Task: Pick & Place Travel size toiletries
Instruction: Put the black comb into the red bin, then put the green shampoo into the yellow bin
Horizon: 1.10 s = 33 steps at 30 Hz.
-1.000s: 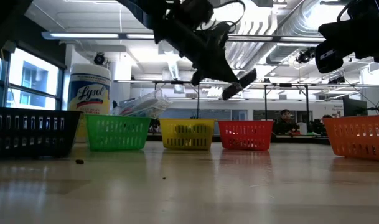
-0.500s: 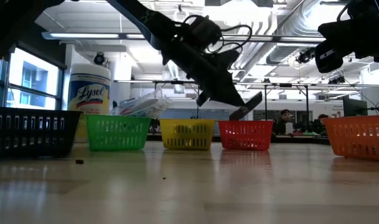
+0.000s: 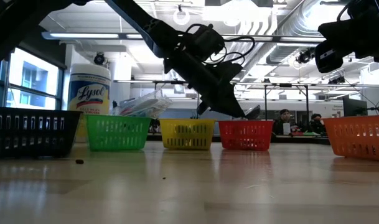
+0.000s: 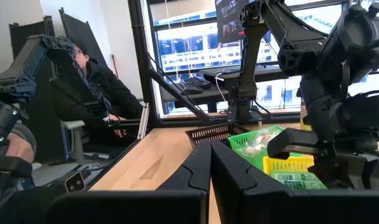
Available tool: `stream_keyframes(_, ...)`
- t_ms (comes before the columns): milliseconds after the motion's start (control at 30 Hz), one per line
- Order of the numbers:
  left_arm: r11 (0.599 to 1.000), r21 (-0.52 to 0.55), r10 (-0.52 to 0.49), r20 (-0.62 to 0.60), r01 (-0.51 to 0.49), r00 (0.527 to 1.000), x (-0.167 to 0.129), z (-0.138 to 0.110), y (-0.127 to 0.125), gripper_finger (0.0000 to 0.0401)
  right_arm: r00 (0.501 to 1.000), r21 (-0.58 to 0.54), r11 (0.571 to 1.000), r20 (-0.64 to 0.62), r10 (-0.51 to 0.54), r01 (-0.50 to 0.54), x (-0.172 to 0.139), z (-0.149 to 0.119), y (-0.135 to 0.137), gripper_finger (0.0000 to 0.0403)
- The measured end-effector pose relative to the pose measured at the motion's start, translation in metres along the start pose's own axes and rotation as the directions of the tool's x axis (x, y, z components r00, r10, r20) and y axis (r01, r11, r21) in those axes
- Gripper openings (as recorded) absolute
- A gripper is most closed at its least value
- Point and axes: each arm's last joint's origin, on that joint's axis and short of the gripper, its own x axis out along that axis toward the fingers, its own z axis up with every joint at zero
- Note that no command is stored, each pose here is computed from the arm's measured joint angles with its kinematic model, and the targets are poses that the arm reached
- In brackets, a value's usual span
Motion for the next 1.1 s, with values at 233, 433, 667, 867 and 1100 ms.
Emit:
stream_keyframes(233, 1.000, 0.021, -0.010, -0.006, 0.011, 1.000, 0.000, 0.000, 0.000, 0.0008, 1.000, 0.000, 1.000, -0.001, 0.000, 0.000, 0.000, 0.000, 0.000, 0.0002)
stream_keyframes(433, 0.999, 0.026, -0.033, -0.012, 0.033, 0.999, 0.000, -0.001, -0.001, 0.0076, 1.000, 0.000, 1.000, -0.001, -0.001, 0.001, 0.000, 0.000, 0.000, 0.0002)
stream_keyframes(667, 0.996, 0.059, -0.069, -0.025, 0.070, 0.997, -0.004, 0.001, -0.003, 0.0175, 1.000, 0.005, 1.000, -0.001, 0.000, 0.000, 0.000, 0.000, 0.000, 0.0002)
stream_keyframes(867, 0.966, 0.227, -0.107, -0.077, 0.122, 0.991, -0.056, 0.021, -0.022, 0.0200, 1.000, 0.028, 1.000, 0.004, -0.001, 0.001, 0.000, 0.000, 0.000, 0.0002)
stream_keyframes(1100, 0.874, 0.484, -0.006, -0.066, 0.038, 0.998, -0.164, 0.037, -0.076, 0.0144, 1.000, 0.035, 0.999, -0.002, -0.003, 0.003, 0.000, 0.000, 0.000, 0.0002)
